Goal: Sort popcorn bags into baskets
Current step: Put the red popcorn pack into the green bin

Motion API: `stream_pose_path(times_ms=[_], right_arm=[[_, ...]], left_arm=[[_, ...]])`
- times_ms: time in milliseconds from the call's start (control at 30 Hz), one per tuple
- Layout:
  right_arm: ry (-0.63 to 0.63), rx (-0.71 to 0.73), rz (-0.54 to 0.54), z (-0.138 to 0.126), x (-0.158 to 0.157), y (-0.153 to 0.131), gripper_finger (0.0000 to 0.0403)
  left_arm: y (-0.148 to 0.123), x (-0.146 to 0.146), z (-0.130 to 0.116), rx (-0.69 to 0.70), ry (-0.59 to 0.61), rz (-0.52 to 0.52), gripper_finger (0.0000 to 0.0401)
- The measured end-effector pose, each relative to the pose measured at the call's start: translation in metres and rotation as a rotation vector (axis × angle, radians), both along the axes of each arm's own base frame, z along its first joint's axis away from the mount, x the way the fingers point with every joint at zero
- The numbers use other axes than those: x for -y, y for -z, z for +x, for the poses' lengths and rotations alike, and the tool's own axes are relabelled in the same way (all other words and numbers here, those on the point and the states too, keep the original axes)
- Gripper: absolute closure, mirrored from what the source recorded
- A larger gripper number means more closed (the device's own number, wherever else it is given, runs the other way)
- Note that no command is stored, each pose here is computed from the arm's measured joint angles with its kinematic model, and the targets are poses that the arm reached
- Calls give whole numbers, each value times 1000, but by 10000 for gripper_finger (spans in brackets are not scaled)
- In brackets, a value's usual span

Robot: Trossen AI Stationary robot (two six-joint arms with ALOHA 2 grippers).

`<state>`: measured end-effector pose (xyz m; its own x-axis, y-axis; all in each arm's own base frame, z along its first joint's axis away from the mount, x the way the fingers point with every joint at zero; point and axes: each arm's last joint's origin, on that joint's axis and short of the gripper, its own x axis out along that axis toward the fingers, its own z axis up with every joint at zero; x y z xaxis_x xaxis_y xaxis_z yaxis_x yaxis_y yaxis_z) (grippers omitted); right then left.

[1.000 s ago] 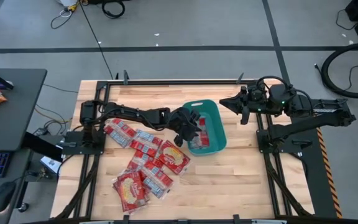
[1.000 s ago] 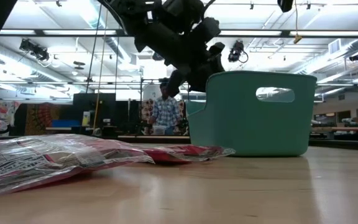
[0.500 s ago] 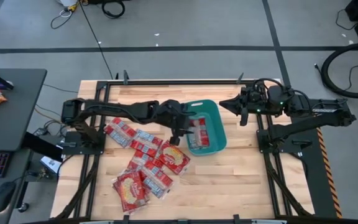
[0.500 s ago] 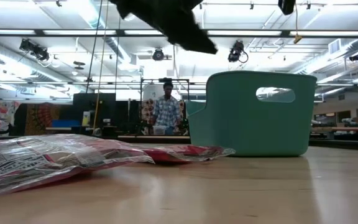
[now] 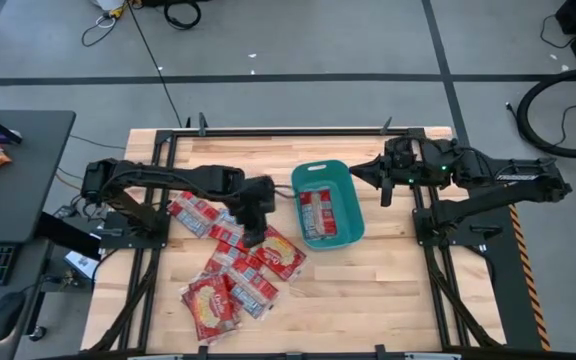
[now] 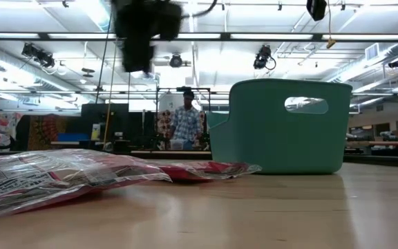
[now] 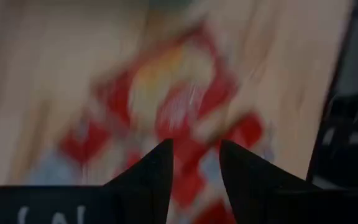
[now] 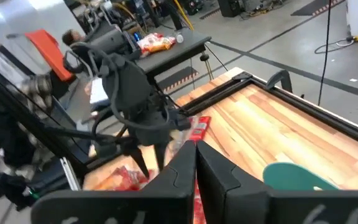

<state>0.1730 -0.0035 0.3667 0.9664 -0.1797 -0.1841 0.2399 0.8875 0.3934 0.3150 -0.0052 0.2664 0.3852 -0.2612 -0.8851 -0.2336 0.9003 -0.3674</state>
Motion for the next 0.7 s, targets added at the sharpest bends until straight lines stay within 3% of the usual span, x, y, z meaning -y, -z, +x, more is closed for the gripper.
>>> stream_pose_path(times_ms=[100, 233, 400, 700], right_arm=[[-5, -20, -34, 6, 0, 3, 385], [-5, -33, -62, 16, 2, 6, 385], [-27, -39, -54, 25, 1, 9, 385], [-41, -109, 2, 38, -5, 9, 385]], left_arm=[[4, 7, -14, -147, -2, 20, 267], [3, 20, -30, -261, 29, 162, 267], [-6, 28, -39, -186, 72, 194, 267], [4, 11, -74, -168, -37, 208, 267]])
